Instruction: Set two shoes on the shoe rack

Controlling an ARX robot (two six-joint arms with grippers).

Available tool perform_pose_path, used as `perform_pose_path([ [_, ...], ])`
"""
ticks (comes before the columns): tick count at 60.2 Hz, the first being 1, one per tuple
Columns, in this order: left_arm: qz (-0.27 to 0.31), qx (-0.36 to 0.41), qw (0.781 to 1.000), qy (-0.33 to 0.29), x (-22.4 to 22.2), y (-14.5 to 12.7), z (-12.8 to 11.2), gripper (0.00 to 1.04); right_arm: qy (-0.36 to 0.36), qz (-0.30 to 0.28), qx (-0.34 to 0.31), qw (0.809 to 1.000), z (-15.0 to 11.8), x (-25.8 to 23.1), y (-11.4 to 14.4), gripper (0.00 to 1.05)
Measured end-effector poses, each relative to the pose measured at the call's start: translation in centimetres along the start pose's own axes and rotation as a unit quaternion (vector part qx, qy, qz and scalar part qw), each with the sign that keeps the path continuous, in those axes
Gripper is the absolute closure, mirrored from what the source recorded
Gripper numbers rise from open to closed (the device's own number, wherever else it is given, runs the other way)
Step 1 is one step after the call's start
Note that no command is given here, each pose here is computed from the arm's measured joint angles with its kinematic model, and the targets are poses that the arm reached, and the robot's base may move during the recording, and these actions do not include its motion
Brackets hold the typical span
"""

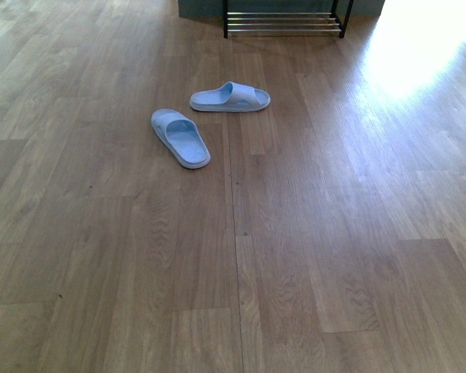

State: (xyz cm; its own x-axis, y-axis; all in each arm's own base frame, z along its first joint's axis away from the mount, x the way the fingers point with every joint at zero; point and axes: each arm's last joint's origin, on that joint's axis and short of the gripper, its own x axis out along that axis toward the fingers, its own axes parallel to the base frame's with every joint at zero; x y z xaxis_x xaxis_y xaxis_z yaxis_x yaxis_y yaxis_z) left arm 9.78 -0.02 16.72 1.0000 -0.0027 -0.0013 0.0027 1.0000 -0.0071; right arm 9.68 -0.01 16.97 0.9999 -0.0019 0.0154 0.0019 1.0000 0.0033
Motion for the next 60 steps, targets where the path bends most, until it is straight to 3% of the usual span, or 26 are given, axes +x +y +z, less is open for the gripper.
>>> perform_pose_path([
  [60, 0.0, 0.0, 1.0, 0.0, 0.0, 0.0, 0.0, 0.09, 0.0, -0.001, 0.0, 1.0, -0.01, 0.0, 0.0, 0.09],
])
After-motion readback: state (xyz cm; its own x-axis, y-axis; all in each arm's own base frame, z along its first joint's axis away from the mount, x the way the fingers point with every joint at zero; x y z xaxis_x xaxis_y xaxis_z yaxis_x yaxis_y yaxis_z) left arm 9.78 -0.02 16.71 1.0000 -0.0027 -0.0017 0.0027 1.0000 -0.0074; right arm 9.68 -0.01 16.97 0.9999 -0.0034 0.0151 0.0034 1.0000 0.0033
